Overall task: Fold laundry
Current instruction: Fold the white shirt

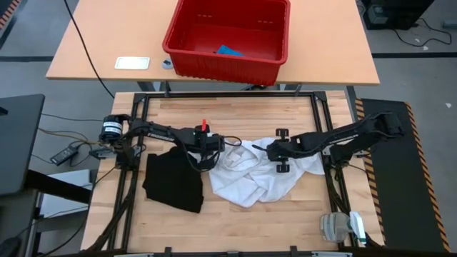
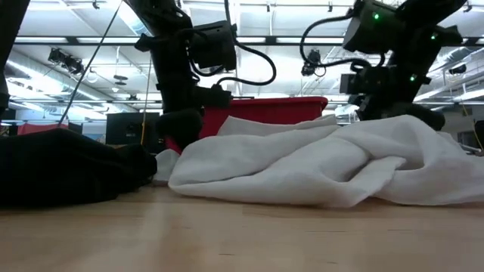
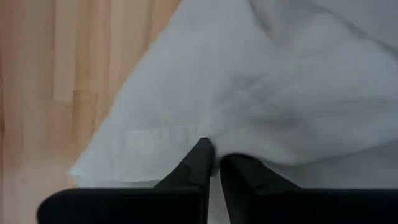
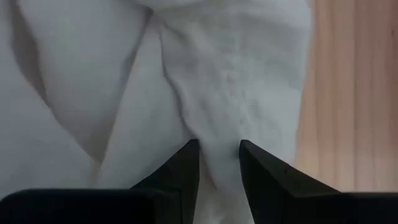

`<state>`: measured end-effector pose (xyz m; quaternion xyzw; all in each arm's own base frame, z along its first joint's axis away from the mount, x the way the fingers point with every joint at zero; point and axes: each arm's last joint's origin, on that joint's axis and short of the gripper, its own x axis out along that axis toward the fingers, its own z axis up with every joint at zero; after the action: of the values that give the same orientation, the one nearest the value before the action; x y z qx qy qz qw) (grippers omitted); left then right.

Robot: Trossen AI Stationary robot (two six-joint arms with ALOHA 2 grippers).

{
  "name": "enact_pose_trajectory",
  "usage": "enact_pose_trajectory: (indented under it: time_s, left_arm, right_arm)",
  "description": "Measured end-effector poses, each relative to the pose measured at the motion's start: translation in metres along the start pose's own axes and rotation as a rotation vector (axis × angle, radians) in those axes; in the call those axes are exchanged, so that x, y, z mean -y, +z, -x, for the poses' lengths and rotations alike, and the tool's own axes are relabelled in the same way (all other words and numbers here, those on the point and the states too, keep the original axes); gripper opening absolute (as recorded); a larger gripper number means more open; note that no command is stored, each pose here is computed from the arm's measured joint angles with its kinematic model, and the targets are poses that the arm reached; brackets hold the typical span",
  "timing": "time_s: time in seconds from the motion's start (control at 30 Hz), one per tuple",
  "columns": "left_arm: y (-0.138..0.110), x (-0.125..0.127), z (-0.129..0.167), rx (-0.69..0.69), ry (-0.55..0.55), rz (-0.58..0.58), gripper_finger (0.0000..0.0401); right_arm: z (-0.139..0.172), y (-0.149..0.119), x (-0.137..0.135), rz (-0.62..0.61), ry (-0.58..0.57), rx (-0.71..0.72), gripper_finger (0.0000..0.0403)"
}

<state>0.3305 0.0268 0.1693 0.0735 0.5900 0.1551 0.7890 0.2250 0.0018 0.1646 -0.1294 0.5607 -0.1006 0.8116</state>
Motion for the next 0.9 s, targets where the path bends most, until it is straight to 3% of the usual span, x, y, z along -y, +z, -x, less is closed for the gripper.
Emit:
enact_pose_trajectory:
  time_s: [0.1,0.2,0.37,0.47,0.63,0.9]
  left_arm:
    - [-0.001,0.0,-0.001,-0.011,-0.104,-0.035,0.0049]
    - [-0.001,0.0,-0.001,-0.003,-0.108,-0.109,0.0068]
    - [0.004,-0.005,-0.002,0.04,-0.098,-0.164,0.0089]
    - [0.008,-0.007,-0.003,0.088,-0.146,-0.181,0.0076]
    - [0.012,-0.011,0.0,0.142,-0.151,-0.2,0.0011]
    - [0.013,-0.038,0.013,0.198,-0.118,-0.1,0.0002]
  right_arm:
    - [-0.008,0.0,-0.001,-0.011,0.004,-0.031,0.012]
    - [-0.016,0.0,-0.001,-0.066,0.013,-0.057,0.0103]
    - [-0.019,0.0,-0.002,-0.168,0.013,-0.065,0.0031]
    - [-0.018,0.001,0.0,-0.212,0.042,-0.05,0.0009]
    - [-0.009,0.0,0.004,-0.29,0.029,-0.028,0.0005]
    - [0.024,-0.008,0.015,-0.43,-0.083,0.056,0.0002]
